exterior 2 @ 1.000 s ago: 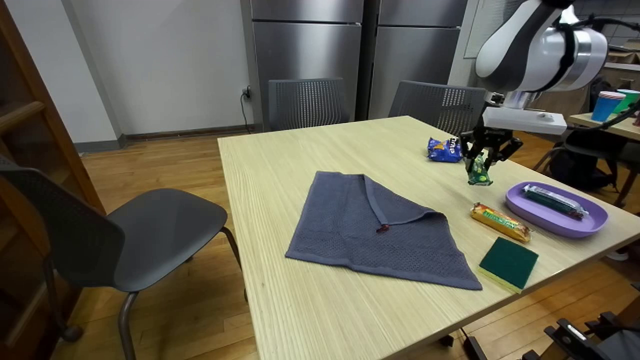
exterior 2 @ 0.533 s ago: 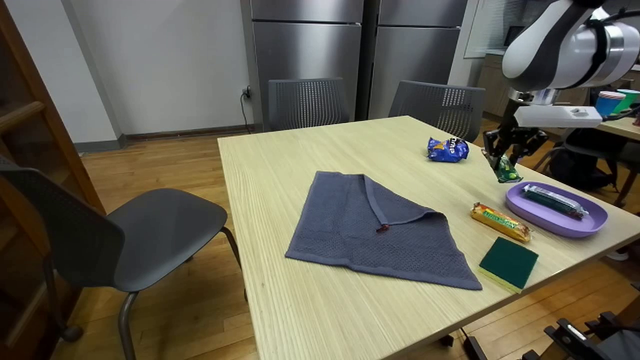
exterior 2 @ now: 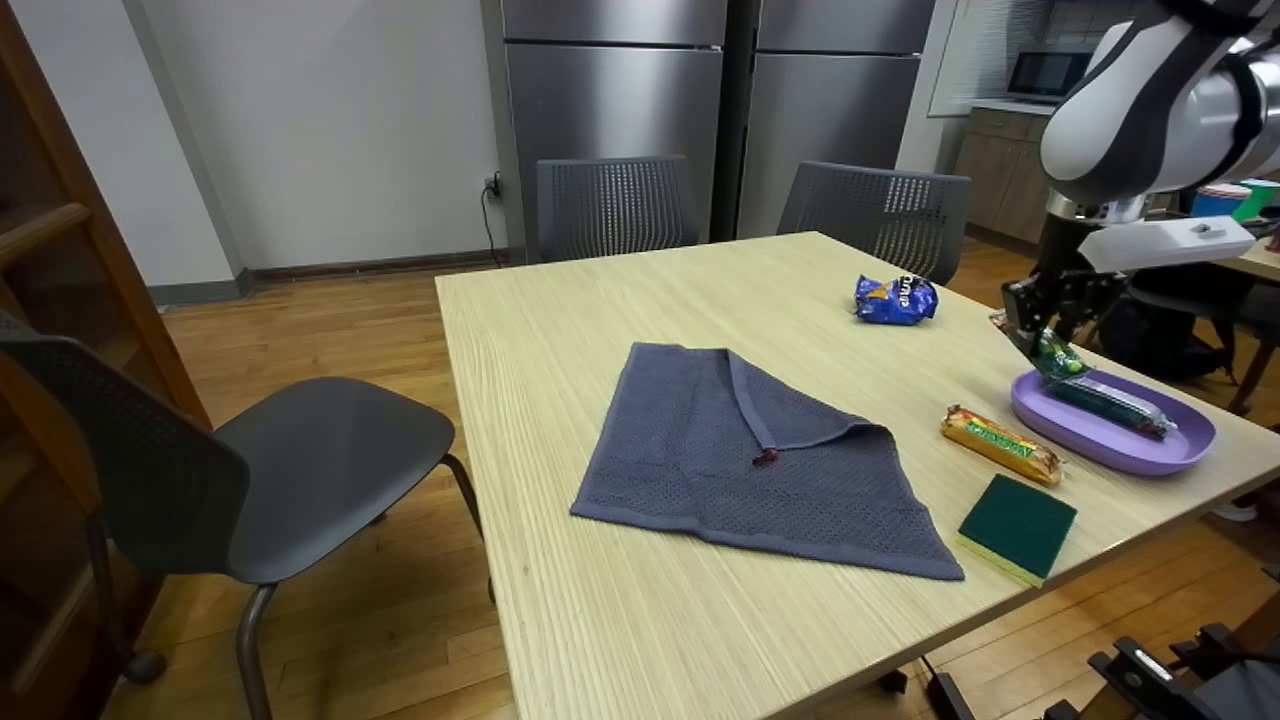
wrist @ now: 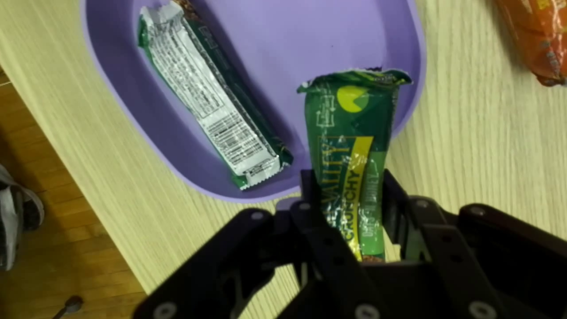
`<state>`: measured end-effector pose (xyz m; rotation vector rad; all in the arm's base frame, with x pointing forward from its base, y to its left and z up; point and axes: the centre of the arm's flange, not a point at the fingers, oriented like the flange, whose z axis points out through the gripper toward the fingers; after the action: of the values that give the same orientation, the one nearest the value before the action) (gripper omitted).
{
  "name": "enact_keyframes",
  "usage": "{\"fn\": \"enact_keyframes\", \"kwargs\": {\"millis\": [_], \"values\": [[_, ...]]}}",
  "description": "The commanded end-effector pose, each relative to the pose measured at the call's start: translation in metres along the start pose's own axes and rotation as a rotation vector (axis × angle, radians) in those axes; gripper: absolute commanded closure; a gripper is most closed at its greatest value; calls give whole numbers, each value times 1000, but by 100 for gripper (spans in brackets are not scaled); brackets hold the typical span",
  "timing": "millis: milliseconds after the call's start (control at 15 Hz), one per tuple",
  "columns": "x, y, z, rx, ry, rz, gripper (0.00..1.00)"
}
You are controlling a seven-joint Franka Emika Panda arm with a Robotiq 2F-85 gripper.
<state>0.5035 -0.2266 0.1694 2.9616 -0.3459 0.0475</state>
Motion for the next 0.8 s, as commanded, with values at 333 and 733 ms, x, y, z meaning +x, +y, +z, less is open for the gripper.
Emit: {"fn": "enact_keyframes", "kwargs": {"millis": [333, 733], "values": [[-17, 15, 23, -75, -54, -168, 89], [-25, 14, 39, -99, -94, -240, 89]]}}
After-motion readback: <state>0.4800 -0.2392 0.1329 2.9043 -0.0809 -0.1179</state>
